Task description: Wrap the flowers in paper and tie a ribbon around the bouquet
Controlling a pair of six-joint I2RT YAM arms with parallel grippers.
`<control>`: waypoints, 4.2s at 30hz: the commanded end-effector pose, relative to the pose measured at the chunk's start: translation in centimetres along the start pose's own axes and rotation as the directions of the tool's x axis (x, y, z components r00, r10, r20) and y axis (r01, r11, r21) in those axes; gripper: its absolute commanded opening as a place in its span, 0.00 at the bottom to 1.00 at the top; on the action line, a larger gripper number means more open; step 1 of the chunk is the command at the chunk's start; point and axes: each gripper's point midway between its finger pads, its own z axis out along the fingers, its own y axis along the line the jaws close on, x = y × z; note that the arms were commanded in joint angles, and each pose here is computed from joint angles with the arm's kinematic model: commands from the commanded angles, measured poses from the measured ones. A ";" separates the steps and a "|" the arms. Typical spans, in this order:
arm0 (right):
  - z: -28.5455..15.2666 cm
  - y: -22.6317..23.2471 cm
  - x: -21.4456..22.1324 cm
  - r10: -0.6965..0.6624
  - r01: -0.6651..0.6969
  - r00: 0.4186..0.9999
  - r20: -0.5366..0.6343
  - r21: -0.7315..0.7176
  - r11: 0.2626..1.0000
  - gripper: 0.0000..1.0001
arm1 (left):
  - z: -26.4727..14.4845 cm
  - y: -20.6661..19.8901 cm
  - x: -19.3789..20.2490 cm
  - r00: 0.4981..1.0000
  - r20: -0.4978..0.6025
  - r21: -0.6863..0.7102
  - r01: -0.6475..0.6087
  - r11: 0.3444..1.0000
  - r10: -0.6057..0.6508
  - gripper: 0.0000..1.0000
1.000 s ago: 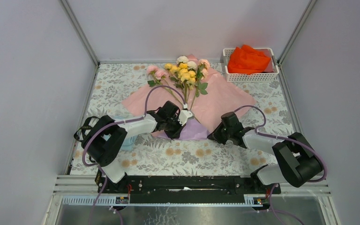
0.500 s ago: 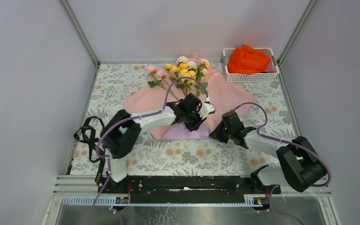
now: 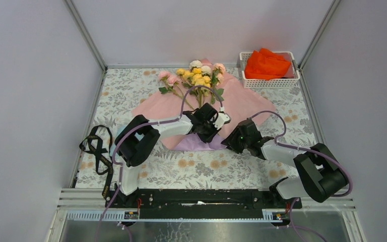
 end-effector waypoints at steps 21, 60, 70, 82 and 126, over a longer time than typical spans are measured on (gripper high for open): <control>0.8 -2.1 0.3 -0.086 0.086 0.996 -0.006 0.074 0.994 0.01 | -8.1 21.2 -3.6 0.721 0.364 -0.223 0.682 0.697 -0.589 0.77; -0.2 -0.3 -0.7 -0.208 0.210 0.978 -0.026 0.066 0.976 0.00 | -1.2 20.4 -7.4 0.661 0.347 -0.022 0.715 0.698 -0.666 0.00; -0.1 -1.4 0.4 -0.212 0.219 0.974 -0.083 0.084 0.972 0.00 | -6.8 22.4 -13.4 0.605 0.465 0.042 0.714 0.699 -0.647 0.00; 0.2 -1.7 1.1 -0.216 0.227 0.969 -0.124 0.086 0.970 0.00 | -9.0 29.3 -15.7 0.597 0.644 -0.083 0.675 0.733 -0.478 0.00; 0.8 -1.6 0.9 -0.223 0.233 0.968 -0.117 0.084 0.969 0.00 | -1.7 22.4 -7.4 0.487 0.472 0.073 0.809 0.583 -0.735 0.00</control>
